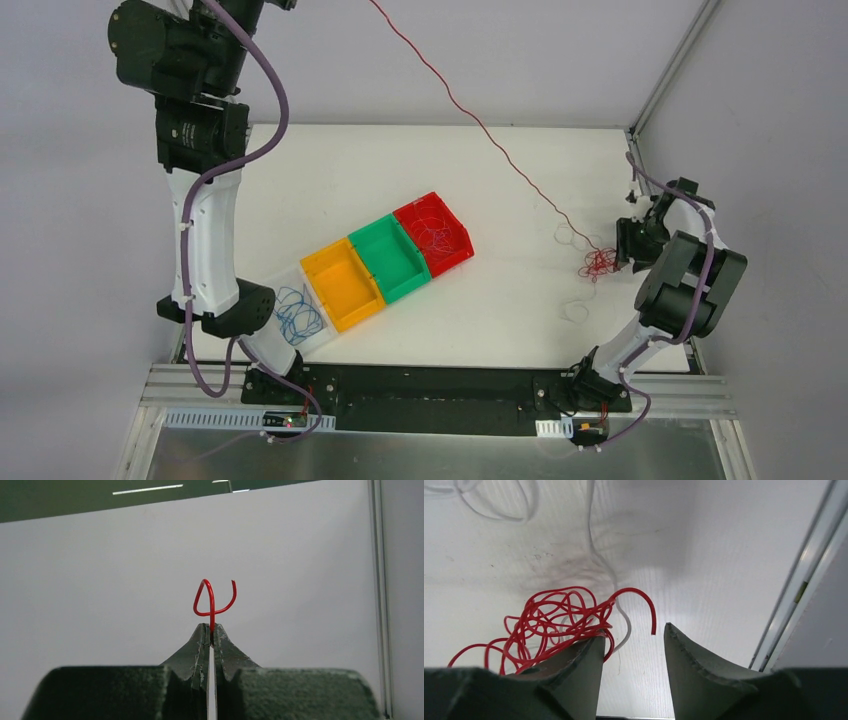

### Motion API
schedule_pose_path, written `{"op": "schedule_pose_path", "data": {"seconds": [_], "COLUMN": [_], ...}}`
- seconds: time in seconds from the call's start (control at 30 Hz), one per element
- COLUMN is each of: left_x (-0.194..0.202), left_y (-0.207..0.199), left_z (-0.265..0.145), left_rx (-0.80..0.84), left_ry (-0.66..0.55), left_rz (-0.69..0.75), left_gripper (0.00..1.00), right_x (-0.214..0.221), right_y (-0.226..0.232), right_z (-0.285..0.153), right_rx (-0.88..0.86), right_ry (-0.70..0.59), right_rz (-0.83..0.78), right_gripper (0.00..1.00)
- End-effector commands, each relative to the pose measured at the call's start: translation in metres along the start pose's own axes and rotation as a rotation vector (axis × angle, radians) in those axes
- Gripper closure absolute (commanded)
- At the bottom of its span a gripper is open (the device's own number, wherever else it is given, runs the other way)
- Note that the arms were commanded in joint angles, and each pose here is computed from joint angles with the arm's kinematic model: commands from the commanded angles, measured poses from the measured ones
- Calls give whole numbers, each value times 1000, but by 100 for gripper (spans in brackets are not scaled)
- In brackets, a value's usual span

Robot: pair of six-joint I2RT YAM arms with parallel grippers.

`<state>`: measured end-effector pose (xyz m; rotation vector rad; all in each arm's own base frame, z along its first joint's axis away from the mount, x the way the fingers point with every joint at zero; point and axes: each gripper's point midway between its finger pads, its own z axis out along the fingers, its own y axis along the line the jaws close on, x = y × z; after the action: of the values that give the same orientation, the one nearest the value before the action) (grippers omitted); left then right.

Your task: Untangle the cables

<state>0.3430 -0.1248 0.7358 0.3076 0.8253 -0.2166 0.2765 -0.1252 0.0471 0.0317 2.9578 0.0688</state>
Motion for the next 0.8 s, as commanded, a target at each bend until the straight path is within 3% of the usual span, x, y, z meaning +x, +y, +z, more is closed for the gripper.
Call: {"op": "schedule_pose_path", "data": {"seconds": [0.0, 0.33, 0.5, 0.63, 0.77], "left_x": [-53, -72, -61, -42, -22], "left_y": [11, 22, 17, 9, -2], "left_z": [0, -1, 0, 2, 2], "left_rx": [-39, -92, -62, -22, 27], "left_ry": [-175, -250, -212, -158, -101], "left_rz": [62, 136, 124, 86, 34], "left_gripper": [100, 100, 100, 100, 100], "right_x": [-9, -2, -6, -19, -37], "right_y": [-14, -24, 7, 45, 63], "right_z": [-37, -44, -68, -112, -146], "right_rx": [11, -76, -337, -604, -749], "right_ry": [-84, -50, -83, -162, -213], "right_rz": [24, 116, 161, 162, 228], "right_gripper": [47, 37, 35, 35, 34]}}
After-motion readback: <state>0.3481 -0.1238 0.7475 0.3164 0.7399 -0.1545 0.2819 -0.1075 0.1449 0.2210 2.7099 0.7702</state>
